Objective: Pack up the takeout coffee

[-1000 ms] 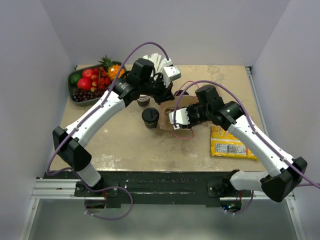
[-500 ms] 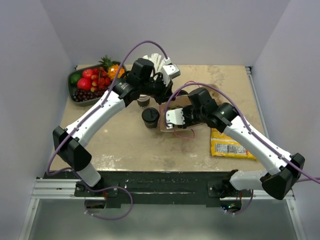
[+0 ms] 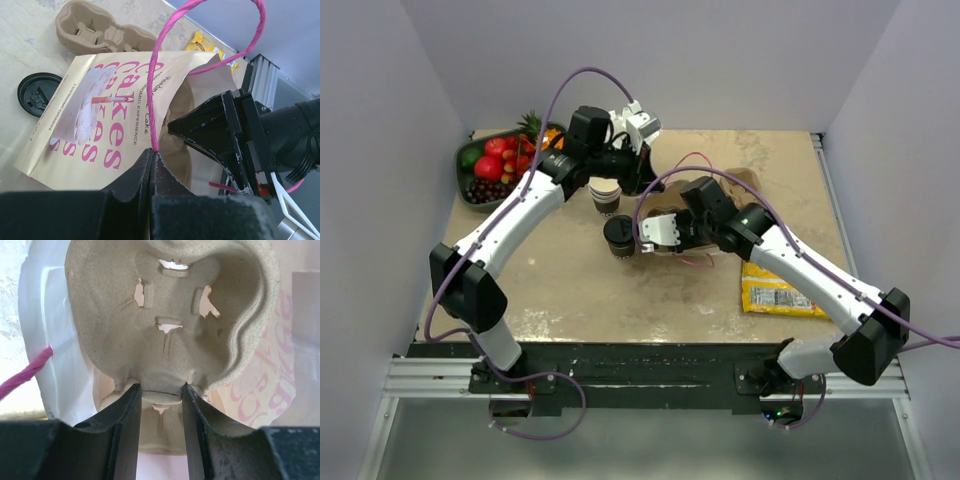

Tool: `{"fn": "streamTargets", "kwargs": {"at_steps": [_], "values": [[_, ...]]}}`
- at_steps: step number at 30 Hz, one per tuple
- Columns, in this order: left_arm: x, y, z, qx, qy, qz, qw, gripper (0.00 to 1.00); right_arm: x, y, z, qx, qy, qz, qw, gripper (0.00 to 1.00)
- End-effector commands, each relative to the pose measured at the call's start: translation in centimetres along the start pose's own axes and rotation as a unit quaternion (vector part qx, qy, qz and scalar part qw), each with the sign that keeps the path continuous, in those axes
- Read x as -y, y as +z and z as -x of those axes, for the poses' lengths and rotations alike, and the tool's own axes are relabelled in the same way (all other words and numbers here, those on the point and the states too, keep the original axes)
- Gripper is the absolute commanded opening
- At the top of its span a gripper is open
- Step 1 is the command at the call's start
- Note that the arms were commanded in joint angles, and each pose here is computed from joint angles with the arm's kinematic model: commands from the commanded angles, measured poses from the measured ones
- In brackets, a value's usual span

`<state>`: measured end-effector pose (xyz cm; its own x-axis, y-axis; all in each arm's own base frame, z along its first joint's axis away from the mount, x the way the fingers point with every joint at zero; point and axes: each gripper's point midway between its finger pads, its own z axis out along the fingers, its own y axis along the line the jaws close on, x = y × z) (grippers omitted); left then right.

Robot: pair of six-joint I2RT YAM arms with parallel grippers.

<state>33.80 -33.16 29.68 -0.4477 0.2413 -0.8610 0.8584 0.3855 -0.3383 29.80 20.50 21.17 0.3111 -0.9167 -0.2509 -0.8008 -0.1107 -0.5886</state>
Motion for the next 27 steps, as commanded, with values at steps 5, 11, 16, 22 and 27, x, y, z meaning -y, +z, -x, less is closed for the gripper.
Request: {"fn": "streamTargets", "kwargs": {"at_steps": [5,11,16,22,27], "values": [[1.2,0.7,1.1,0.018,-0.034,-0.066,0.997,0.00,1.5,0.6,-0.2,-0.013,-0.009,-0.036,0.999,0.00],[1.9,1.0,0.8,0.015,-0.048,-0.095,0.994,0.00,1.8,2.0,0.3,-0.013,-0.013,-0.024,1.000,0.00],[0.8,1.2,0.5,0.011,-0.044,-0.066,0.997,0.00,2.6,2.7,-0.2,-0.035,-0.018,-0.035,0.999,0.00],[0.1,0.9,0.2,0.009,-0.042,-0.054,0.998,0.00,2.7,2.4,-0.8,-0.053,-0.015,-0.039,0.998,0.00],[0.2,0.7,-0.1,0.003,-0.040,-0.064,0.997,0.00,2.7,3.0,-1.5,-0.063,0.007,-0.047,0.997,0.00]]}}
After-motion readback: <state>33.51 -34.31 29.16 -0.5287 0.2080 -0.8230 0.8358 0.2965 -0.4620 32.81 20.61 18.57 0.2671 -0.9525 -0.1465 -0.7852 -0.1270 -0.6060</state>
